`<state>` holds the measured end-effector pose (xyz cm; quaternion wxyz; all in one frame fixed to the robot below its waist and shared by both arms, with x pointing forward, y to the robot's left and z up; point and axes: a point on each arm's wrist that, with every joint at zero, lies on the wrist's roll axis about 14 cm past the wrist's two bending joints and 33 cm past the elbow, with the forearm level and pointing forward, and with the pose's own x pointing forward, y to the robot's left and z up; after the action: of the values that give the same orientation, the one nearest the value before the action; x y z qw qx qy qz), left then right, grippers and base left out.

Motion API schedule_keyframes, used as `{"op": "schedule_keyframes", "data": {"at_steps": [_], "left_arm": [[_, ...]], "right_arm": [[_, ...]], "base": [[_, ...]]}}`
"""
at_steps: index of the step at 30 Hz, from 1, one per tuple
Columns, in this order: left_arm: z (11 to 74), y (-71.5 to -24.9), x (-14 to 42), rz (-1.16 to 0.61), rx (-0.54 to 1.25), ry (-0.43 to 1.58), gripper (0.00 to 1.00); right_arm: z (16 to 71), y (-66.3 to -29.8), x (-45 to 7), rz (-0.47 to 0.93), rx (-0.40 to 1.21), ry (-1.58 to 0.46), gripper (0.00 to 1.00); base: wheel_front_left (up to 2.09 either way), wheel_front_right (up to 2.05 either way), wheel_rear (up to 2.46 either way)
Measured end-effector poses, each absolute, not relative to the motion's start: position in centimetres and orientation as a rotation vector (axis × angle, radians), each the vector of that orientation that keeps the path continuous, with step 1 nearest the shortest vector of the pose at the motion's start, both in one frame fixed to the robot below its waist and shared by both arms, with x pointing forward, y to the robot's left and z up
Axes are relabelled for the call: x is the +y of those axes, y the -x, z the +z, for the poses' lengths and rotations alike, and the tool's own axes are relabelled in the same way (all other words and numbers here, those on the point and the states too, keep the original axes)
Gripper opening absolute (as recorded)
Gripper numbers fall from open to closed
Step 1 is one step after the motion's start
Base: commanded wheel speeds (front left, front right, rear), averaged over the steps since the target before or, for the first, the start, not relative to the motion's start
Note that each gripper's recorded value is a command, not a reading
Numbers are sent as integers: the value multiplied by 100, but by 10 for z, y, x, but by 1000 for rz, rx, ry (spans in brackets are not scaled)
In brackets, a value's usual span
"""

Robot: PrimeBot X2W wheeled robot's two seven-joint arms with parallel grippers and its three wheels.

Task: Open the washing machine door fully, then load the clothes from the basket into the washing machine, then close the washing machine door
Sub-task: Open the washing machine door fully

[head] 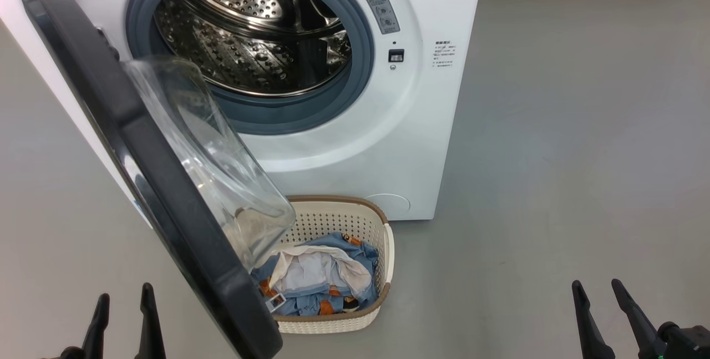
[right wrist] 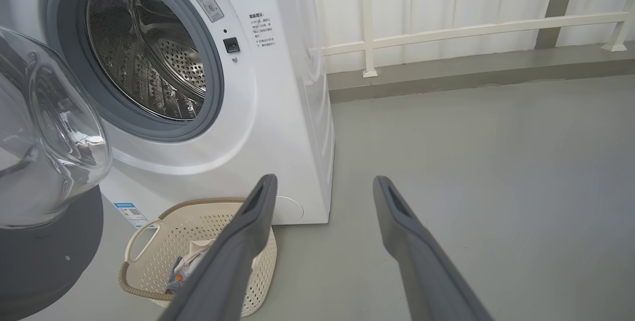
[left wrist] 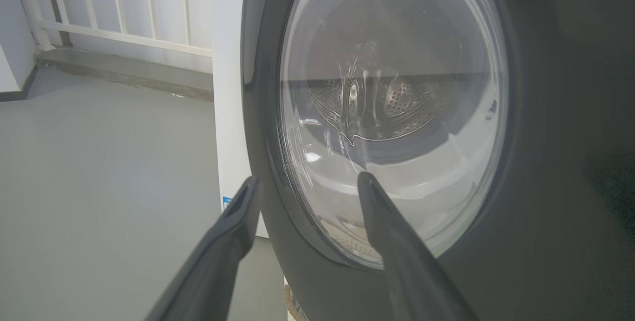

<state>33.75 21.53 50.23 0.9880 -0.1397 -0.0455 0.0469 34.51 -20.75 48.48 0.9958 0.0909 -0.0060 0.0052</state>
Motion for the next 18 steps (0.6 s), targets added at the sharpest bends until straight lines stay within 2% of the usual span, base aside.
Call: {"op": "schedule_keyframes", "data": {"at_steps": [18], "left_arm": [[504, -335, 217, 100, -98, 280, 100]], "right_arm": [[480, -346, -205, 21, 5, -178, 100]], "base": [[0, 0, 0]]}}
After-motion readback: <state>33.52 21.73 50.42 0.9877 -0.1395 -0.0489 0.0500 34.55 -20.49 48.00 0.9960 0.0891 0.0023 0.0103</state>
